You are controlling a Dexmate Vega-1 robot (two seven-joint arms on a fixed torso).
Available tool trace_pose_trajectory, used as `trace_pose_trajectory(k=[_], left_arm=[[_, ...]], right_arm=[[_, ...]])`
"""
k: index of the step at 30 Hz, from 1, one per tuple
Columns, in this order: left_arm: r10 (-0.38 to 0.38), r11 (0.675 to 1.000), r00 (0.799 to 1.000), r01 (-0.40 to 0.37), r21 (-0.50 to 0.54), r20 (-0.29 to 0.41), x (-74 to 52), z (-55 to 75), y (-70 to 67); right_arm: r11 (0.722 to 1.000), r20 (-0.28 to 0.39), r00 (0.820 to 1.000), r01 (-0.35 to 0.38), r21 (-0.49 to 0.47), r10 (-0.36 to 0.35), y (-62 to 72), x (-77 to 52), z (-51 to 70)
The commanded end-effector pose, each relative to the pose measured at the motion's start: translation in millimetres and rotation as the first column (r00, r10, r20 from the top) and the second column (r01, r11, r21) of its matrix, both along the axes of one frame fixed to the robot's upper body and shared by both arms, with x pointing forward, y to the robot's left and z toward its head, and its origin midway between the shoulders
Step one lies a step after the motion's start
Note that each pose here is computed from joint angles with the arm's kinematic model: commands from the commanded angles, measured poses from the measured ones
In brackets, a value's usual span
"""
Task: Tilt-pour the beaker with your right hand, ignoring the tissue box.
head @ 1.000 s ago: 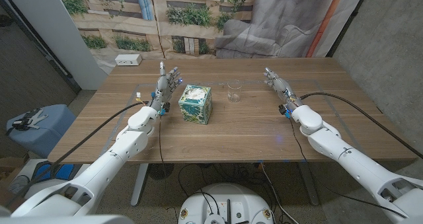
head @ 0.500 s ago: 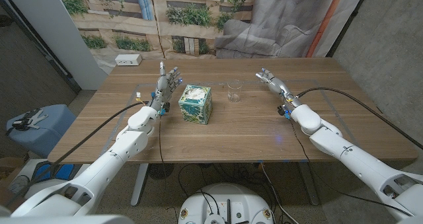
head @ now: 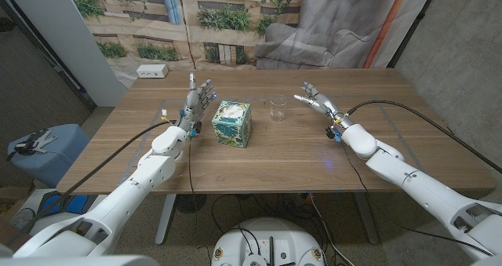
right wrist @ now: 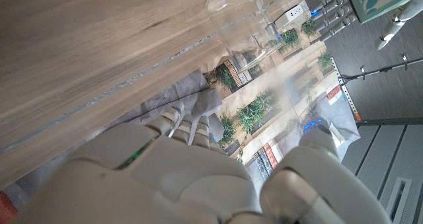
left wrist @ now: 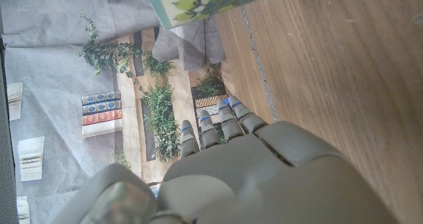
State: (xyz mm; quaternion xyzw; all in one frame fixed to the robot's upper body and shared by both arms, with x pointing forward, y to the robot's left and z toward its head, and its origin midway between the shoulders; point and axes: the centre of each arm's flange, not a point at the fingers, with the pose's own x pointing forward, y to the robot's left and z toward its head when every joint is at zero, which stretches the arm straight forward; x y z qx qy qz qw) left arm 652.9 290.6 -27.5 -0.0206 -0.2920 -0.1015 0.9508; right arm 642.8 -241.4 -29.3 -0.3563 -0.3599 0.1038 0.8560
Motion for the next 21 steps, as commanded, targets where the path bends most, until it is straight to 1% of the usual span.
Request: trace_pose_trajectory(k=[1,4,6,10,14,21], left_arm=[[0.000,1.000,1.000,0.000,0.000,0.000,0.1,-0.2,-0.1],[0.000,1.000,1.000,0.000,0.000,0.000,0.1,-0.1,-0.1],[0.000,1.000,1.000,0.000,0.000,0.000,0.1,-0.1,-0.1],[0.000,1.000,1.000,0.000,0.000,0.000,0.1,-0.1,-0.1],[0.000,1.000,1.000,0.000,0.000,0.000,0.0,-0.2,-0.2],[0.000,1.000,1.000,0.000,0.000,0.000,0.0,-0.2,-0.2]], right_arm=[[0.995,-0.008,0.999,0.044,-0.091,-0.045,13.5,4.4,-7.2],[0.995,-0.014,0.999,0.051,-0.086,-0.053,17.2,4.7,-9.8],[0.993,-0.008,0.998,0.059,-0.101,-0.060,19.7,4.1,-11.1],[0.992,-0.008,0.996,0.092,-0.087,-0.093,24.3,2.7,-14.9],[0.991,-0.011,0.994,0.106,-0.081,-0.107,28.3,2.3,-19.0],[0.989,0.005,0.992,0.124,-0.076,-0.124,36.7,3.6,-27.2]])
